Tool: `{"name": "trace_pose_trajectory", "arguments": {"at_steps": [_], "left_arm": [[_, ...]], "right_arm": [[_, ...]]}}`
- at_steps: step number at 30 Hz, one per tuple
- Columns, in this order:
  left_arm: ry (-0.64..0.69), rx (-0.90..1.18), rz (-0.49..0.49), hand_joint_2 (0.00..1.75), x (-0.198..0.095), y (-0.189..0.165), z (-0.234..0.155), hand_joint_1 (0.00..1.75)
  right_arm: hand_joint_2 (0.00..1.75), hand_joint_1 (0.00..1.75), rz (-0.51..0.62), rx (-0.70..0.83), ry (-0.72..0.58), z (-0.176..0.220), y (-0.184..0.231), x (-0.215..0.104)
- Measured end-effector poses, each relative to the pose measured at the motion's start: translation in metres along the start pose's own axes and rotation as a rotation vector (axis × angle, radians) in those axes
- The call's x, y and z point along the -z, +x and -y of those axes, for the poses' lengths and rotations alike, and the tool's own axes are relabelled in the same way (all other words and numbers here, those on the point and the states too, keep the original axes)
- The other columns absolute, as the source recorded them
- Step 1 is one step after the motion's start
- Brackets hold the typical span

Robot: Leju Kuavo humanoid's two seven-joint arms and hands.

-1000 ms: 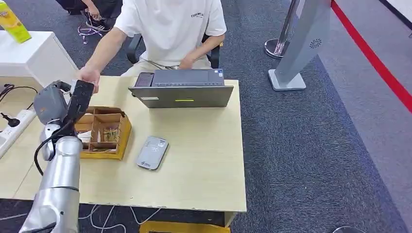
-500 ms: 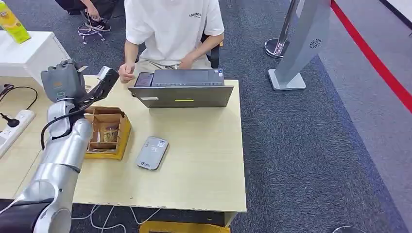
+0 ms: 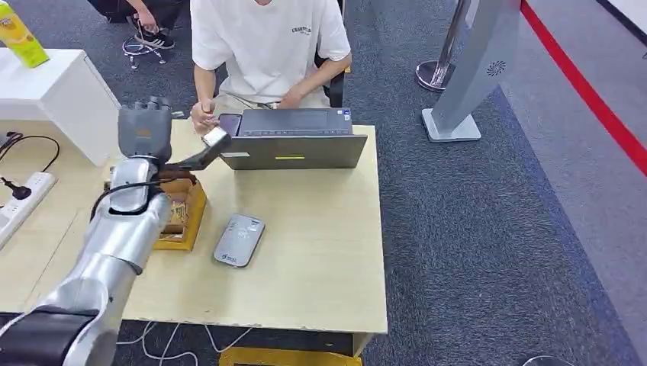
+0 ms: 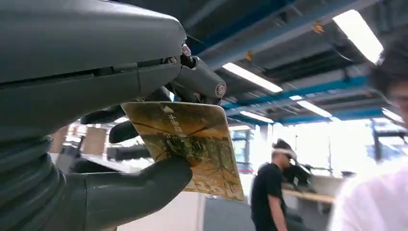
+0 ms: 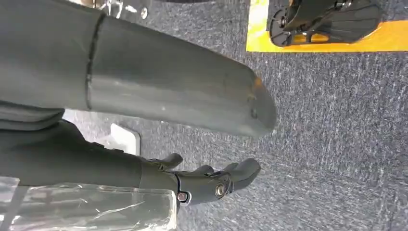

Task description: Pass the card to the sensor for recognition and then transmit it.

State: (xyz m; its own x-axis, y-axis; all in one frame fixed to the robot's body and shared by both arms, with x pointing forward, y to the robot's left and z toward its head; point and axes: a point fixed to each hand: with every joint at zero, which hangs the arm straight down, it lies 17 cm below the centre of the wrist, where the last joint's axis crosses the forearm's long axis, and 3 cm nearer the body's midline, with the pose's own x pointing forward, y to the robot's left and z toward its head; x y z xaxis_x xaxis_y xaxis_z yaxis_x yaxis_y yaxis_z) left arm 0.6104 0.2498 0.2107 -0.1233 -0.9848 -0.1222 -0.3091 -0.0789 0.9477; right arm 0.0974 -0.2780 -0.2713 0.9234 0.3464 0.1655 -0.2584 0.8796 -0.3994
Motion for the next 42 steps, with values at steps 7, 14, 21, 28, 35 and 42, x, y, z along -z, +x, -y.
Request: {"name": "trace_pose_trajectory", "arguments": {"at_steps": [7,14,21,28,35,42], "left_arm": [[-0.048,-0.018,0.162,1.75,-0.037,0.098,0.012,1.75],[-0.104,-0.044,0.255,1.75,-0.071,0.160,0.026,1.75],[-0.141,-0.053,0.259,1.75,-0.082,0.171,0.036,1.75],[-0.080,-0.069,0.254,1.75,-0.089,0.174,0.029,1.75],[0.065,-0.075,0.254,1.75,-0.098,0.176,0.003,1.75],[0.357,-0.081,0.152,1.75,-0.101,0.142,-0.059,1.75]], "right_arm": [[0.00,0.00,-0.024,0.038,-0.002,-0.004,-0.004,-0.002],[0.00,0.00,-0.052,0.062,0.001,-0.007,-0.010,-0.004],[0.00,0.00,-0.075,0.075,0.003,-0.009,-0.014,-0.005],[0.00,0.00,-0.072,0.070,0.006,-0.012,-0.014,-0.006],[0.00,0.00,-0.063,0.056,0.009,-0.014,-0.012,-0.007],[0.00,0.00,-0.047,0.020,0.010,-0.014,-0.010,-0.007]]}}
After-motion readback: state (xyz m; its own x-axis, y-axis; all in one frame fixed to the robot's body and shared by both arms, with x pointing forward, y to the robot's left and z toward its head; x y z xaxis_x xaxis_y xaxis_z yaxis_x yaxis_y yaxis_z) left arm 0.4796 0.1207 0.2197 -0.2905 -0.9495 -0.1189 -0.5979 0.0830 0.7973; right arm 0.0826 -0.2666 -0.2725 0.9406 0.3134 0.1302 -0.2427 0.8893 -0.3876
